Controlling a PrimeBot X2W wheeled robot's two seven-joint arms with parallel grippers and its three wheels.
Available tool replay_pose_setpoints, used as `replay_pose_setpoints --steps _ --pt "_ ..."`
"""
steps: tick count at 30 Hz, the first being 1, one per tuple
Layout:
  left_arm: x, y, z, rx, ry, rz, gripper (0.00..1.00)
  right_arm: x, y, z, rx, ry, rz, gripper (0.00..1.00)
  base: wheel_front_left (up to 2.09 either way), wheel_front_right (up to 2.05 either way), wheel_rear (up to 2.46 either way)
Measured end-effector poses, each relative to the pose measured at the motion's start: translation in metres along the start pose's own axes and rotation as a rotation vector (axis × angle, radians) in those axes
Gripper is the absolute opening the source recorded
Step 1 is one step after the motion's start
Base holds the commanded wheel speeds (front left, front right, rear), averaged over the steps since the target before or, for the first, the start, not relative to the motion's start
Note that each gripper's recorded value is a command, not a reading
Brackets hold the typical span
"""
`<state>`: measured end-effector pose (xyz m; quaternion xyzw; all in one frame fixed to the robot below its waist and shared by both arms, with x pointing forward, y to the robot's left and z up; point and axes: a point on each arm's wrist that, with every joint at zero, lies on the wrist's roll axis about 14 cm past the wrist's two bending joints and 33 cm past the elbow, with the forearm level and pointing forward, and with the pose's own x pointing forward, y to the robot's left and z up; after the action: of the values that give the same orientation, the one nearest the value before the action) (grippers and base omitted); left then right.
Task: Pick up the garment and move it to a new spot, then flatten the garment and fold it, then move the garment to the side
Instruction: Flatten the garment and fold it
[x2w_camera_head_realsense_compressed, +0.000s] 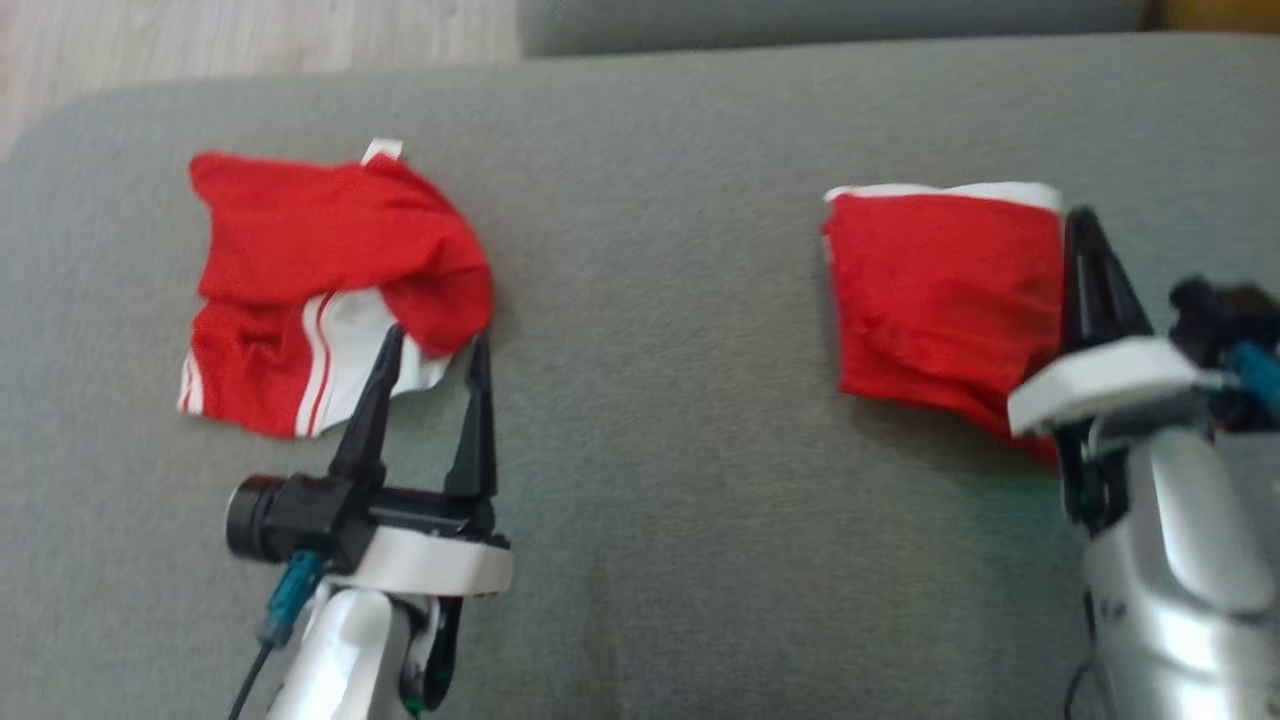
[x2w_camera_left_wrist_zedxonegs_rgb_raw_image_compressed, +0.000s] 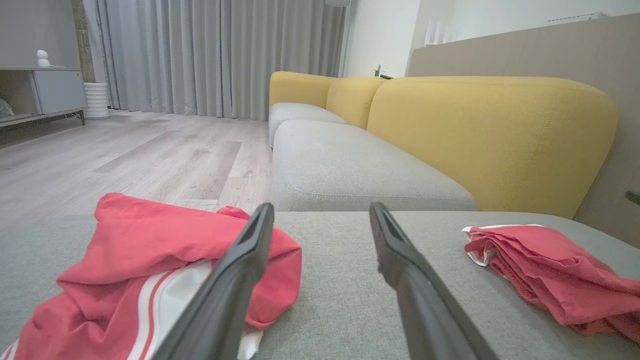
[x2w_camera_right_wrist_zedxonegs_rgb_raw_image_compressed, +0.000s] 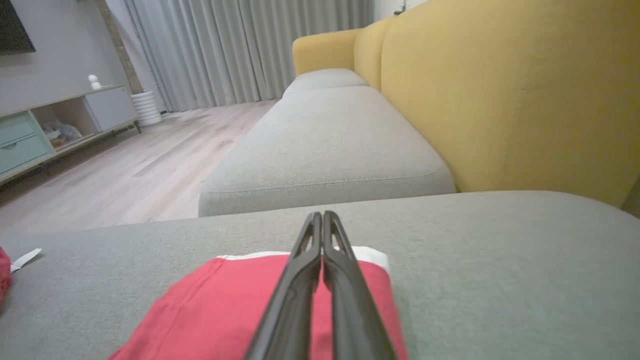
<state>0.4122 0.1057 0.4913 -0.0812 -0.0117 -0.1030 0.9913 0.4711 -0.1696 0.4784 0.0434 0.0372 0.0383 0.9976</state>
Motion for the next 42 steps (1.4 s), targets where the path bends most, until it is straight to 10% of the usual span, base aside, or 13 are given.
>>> replay_pose_setpoints --steps 11,28,42 --pt "-0.005 0.027 -0.015 0.009 0.049 0.074 1.00 0.030 0.041 -0.103 0.004 0.338 0.094 0.00 0.00 0.00 0.00" --pt "-0.007 0.012 0.008 0.016 -0.013 0.040 1.00 -0.012 0.097 -0.108 -0.111 0.350 0.328 0.00 0.00 0.00 0.00" --pt "-0.016 0.000 0.021 -0.007 -0.053 0.032 1.00 -0.015 0.023 0.011 0.019 -0.048 0.068 0.00 0.00 0.00 0.00"
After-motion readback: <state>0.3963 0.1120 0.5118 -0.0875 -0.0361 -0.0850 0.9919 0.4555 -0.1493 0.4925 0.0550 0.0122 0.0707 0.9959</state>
